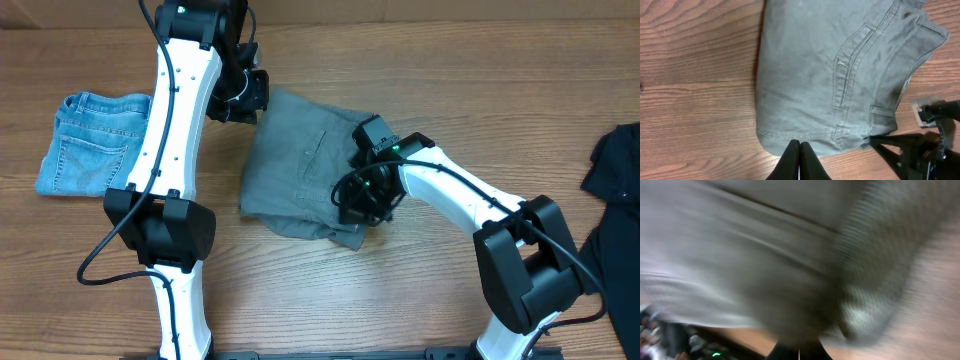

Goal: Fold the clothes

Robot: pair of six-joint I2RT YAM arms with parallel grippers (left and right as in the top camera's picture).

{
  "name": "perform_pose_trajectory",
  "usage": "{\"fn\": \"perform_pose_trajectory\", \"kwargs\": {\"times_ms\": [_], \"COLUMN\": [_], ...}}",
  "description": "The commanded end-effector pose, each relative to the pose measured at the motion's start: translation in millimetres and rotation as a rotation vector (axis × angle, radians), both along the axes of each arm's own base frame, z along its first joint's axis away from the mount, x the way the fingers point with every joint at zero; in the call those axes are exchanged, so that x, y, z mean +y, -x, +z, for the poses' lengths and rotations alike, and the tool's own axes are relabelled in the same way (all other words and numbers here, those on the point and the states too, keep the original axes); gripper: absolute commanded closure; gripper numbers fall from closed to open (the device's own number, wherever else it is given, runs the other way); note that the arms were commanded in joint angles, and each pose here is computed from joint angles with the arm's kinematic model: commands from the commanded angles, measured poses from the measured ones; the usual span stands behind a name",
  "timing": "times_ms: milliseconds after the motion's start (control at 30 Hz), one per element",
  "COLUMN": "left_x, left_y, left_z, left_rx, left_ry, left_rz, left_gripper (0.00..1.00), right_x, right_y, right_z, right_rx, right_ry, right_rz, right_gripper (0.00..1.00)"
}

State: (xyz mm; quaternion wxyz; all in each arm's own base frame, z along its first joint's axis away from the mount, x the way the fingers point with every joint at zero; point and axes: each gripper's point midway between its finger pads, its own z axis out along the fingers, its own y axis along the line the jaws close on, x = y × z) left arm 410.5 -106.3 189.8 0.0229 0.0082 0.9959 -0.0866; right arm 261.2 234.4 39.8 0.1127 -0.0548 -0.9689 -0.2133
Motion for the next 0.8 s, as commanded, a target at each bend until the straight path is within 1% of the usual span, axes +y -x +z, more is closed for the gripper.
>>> {"fn": "perform_pose_trajectory", "kwargs": {"times_ms": [0,33,100,200,267,300,367,433,467,533,600,700,767], "left_x": [2.5,1.9,-3.2,-13.2,-14.6,-14.1,-11.9,-11.6,-14.1,-23.9,-27.2,-31.2,-32.4], "left_y": [1.7,1.8,3.4,12.0,20.9,27.5,38.8,47.3,50.5,58.7,66.5,81.9,89.3], "left_z": [4.7,4.6,4.4,-5.1,-18.1,-27.4,-44.5,-62.9,-72.1,-94.4,-113.3,-143.3,-160.1], "left_rx": [-0.012,-0.011,-0.004,0.042,0.093,0.132,0.200,0.252,0.272,0.315,0.344,0.388,0.400], "left_ry": [-0.004,0.000,0.020,0.039,0.021,0.013,0.001,0.000,0.015,0.069,0.083,0.104,0.111], "left_rz": [-0.016,-0.017,-0.023,-0.045,-0.054,-0.056,-0.054,-0.052,-0.050,-0.049,-0.049,-0.049,-0.046], "left_gripper": [0.85,0.81,0.77,0.76,0.70,0.69,0.71,0.80,0.85,0.92,0.96,0.96,0.96], "right_x": [-32.7,-31.0,-26.7,-16.0,-4.0,1.1,7.9,12.1,13.1,14.0,17.7,25.7,31.2], "right_y": [-14.9,-16.0,-18.7,-24.8,-29.7,-31.4,-33.0,-31.3,-30.4,-32.1,-39.6,-51.4,-53.3], "right_z": [-5.2,-4.8,-0.5,18.5,39.9,50.9,71.5,87.8,93.5,102.0,106.1,104.8,97.3], "right_rx": [-0.080,-0.092,-0.110,-0.135,-0.174,-0.191,-0.217,-0.227,-0.227,-0.240,-0.283,-0.345,-0.356], "right_ry": [0.192,0.179,0.144,0.057,-0.036,-0.080,-0.145,-0.187,-0.198,-0.209,-0.229,-0.257,-0.265], "right_rz": [-0.053,-0.028,0.007,0.041,0.076,0.088,0.090,0.079,0.063,0.036,0.042,0.056,0.066], "right_gripper": [0.96,0.96,0.96,0.96,0.96,0.96,0.96,0.96,0.96,0.96,0.96,0.96,0.96]}}
